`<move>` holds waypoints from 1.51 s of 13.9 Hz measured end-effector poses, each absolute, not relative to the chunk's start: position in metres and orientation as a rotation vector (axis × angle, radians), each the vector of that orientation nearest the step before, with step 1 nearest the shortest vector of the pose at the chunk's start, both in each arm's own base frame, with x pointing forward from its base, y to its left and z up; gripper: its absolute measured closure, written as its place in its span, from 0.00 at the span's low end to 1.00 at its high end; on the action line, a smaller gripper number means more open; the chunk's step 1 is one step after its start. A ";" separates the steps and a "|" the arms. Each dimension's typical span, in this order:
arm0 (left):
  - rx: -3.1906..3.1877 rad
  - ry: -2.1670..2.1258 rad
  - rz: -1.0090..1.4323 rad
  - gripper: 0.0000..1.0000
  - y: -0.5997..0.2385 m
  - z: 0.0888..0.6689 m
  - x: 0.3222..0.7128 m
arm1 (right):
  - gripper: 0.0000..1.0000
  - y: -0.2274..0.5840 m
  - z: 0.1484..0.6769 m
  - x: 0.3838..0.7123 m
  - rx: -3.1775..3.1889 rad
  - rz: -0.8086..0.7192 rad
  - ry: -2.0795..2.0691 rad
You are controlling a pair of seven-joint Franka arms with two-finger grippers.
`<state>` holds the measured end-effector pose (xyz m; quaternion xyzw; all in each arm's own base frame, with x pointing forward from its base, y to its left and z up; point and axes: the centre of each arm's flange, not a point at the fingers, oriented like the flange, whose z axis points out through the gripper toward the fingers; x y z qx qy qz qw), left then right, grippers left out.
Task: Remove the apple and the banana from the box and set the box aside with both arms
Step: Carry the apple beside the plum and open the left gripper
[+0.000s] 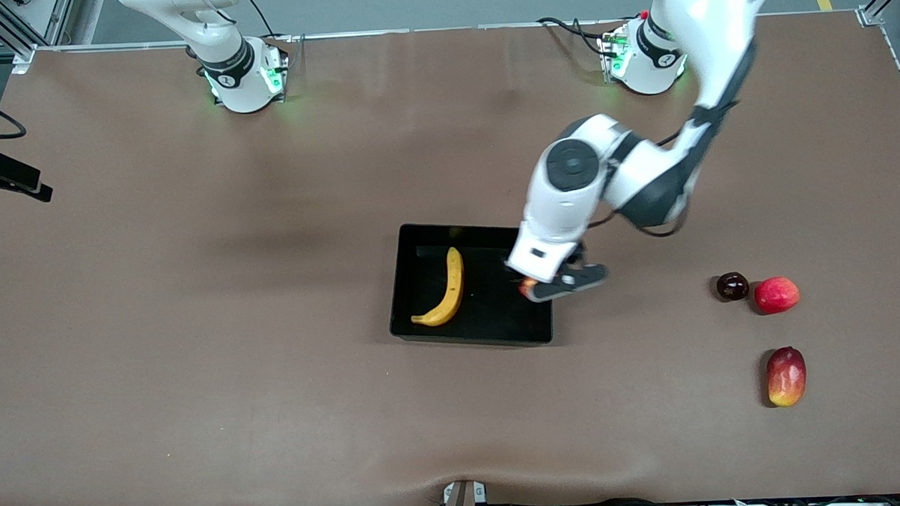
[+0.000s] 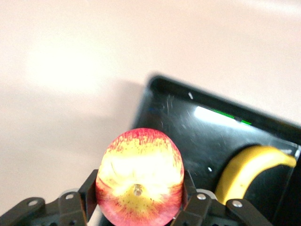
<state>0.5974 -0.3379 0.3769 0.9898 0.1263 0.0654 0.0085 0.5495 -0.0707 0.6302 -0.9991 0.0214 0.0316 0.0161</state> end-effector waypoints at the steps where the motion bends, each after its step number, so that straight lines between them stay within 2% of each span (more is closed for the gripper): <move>1: 3.086 0.414 0.221 0.30 -0.319 0.387 0.606 | 0.00 -0.071 0.631 0.550 -3.107 0.097 0.066; 3: 3.082 0.454 0.228 0.30 -0.288 0.396 0.620 | 0.00 -0.071 0.631 0.550 -3.107 0.097 0.066; 6: 3.160 0.459 0.113 0.30 -0.238 0.382 0.628 | 0.00 -0.070 0.632 0.550 -3.108 0.093 0.066; 12: 3.186 0.569 -0.140 0.30 -0.122 0.290 0.630 | 0.00 -0.069 0.629 0.552 -3.108 0.101 0.063; 21: 3.198 0.555 -0.033 0.30 -0.053 0.209 0.641 | 0.00 -0.071 0.616 0.559 -3.107 0.137 0.067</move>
